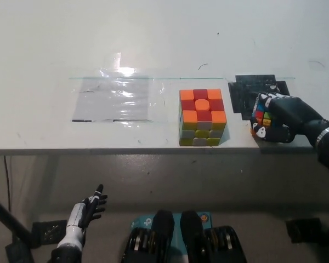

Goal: The robot uses its right hand to pick up the small cube kept on the middle on the desk and place it on the bigger cube kept next to it

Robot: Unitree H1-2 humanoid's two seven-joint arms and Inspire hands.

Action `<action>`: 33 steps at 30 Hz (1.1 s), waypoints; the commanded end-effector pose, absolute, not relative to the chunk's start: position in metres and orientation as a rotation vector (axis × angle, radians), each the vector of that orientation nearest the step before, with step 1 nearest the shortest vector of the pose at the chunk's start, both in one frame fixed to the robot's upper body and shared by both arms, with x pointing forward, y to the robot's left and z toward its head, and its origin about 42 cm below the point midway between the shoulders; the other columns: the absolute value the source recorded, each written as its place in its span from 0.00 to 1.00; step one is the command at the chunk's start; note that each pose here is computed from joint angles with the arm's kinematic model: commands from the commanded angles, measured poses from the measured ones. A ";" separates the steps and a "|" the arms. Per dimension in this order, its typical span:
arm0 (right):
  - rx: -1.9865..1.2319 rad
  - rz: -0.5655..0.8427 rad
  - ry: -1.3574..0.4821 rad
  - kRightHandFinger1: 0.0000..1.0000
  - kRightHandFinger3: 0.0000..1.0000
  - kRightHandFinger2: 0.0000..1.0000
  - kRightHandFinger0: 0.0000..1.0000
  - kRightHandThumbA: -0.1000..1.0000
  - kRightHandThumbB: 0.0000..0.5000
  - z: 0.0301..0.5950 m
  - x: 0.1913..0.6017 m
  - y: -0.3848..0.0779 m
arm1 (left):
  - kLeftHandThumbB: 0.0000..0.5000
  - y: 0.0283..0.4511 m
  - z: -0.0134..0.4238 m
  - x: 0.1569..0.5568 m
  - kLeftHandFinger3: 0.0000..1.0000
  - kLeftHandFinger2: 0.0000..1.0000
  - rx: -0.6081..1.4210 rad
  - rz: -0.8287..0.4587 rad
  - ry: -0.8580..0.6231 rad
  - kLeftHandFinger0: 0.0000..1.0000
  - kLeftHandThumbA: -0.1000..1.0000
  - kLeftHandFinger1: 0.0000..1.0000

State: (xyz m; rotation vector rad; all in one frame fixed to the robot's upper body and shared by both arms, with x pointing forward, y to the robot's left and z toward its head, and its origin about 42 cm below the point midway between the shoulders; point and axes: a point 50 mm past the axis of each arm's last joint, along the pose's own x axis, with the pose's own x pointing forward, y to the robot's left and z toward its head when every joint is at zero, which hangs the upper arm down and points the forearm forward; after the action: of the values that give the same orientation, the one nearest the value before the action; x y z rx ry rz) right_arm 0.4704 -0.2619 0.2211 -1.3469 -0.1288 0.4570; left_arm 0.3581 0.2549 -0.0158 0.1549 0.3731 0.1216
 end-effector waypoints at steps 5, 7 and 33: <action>-1.482 0.397 -0.302 0.03 1.00 0.28 0.01 0.02 0.04 0.212 0.480 -0.269 | 0.21 0.258 0.009 0.385 0.73 0.78 0.178 0.108 0.281 0.86 0.89 0.78; -1.470 0.380 -0.352 0.00 1.00 0.14 0.00 0.00 0.00 0.209 0.478 -0.271 | 0.19 0.258 0.010 0.385 0.68 0.73 0.181 0.105 0.280 0.81 0.89 0.74; -1.380 0.108 -0.668 0.32 0.07 0.54 0.05 0.00 0.46 0.190 0.479 -0.270 | 0.12 0.260 0.015 0.390 0.70 0.75 0.201 0.094 0.272 0.76 0.94 0.70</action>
State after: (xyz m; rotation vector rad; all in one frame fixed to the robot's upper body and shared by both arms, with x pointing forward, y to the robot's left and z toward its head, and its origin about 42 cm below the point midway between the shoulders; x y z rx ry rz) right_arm 0.4774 -0.2709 0.1765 -1.4141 -0.5499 0.1795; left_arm 0.3755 0.2569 -0.0021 0.1857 0.3381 0.1064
